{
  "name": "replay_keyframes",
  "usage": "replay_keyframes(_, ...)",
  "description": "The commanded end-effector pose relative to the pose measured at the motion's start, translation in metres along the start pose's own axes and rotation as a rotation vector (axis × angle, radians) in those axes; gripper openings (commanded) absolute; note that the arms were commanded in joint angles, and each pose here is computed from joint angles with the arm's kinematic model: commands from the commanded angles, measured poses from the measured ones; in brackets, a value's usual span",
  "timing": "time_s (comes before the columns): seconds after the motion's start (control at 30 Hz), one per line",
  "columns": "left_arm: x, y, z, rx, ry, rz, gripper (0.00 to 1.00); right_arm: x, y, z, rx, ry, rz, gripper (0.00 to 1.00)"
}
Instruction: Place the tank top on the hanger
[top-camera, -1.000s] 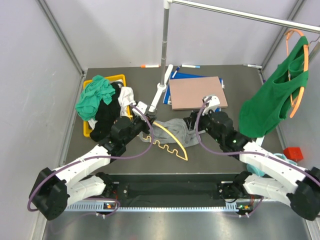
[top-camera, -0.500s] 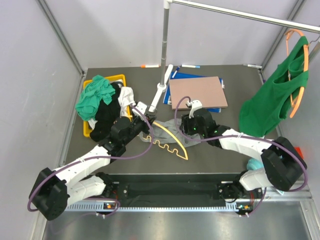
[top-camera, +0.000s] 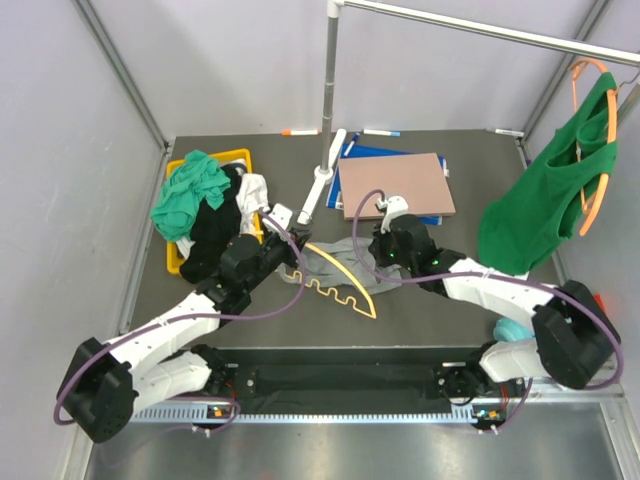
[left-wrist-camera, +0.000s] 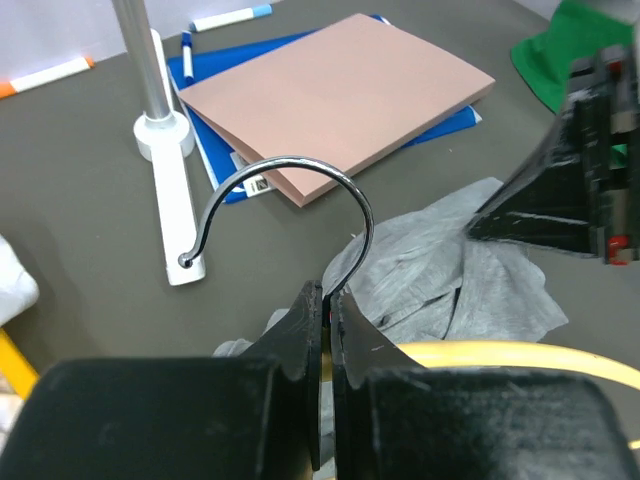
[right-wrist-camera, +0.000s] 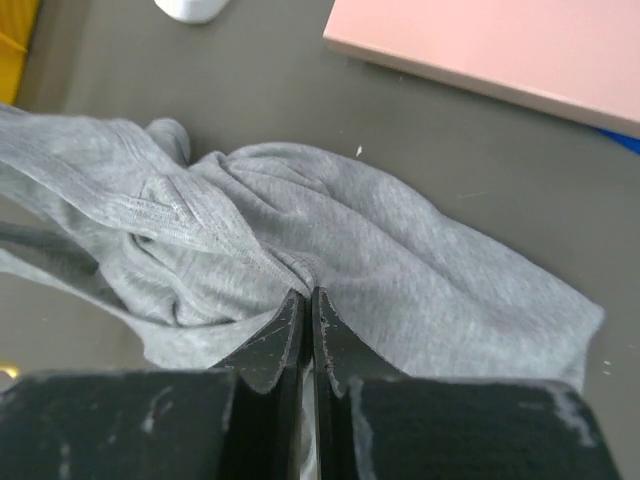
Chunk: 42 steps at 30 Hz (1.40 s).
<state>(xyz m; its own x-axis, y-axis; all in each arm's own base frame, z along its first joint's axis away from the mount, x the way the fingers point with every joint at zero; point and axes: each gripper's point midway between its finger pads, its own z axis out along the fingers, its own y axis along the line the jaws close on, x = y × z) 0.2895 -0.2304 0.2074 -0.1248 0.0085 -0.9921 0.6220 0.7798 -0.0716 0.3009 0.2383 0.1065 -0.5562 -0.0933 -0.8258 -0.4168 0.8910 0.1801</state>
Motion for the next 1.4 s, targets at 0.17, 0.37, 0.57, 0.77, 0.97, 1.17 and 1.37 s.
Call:
replay_keyframes(0.17, -0.078, 0.017, -0.021, -0.112, -0.256, 0.005, 0.0, -0.02, -0.003, -0.048, -0.004, -0.081, 0.026, 0.0)
replay_keyframes(0.37, -0.103, 0.034, -0.031, -0.216, -0.329, 0.0, 0.0, -0.004, 0.0, -0.064, -0.049, -0.063, 0.045, 0.0)
replay_keyframes(0.57, -0.119, 0.045, -0.037, -0.282, -0.394, 0.027, 0.0, -0.002, 0.009, -0.076, -0.106, -0.058, 0.06, 0.0)
replay_keyframes(0.77, -0.126, 0.054, -0.04, -0.331, -0.435, 0.066, 0.0, -0.005, 0.023, -0.09, -0.184, -0.054, 0.086, 0.0)
replay_keyframes(0.97, -0.126, 0.059, -0.044, -0.363, -0.456, 0.071, 0.0, -0.007, 0.032, -0.101, -0.238, -0.052, 0.105, 0.0)
replay_keyframes(1.17, -0.117, 0.056, -0.042, -0.342, -0.453, 0.049, 0.0, -0.021, 0.05, -0.108, -0.334, -0.103, 0.148, 0.0)
replay_keyframes(1.37, -0.102, 0.053, -0.034, -0.316, -0.429, 0.018, 0.0, -0.05, 0.07, -0.117, -0.427, -0.179, 0.173, 0.0)
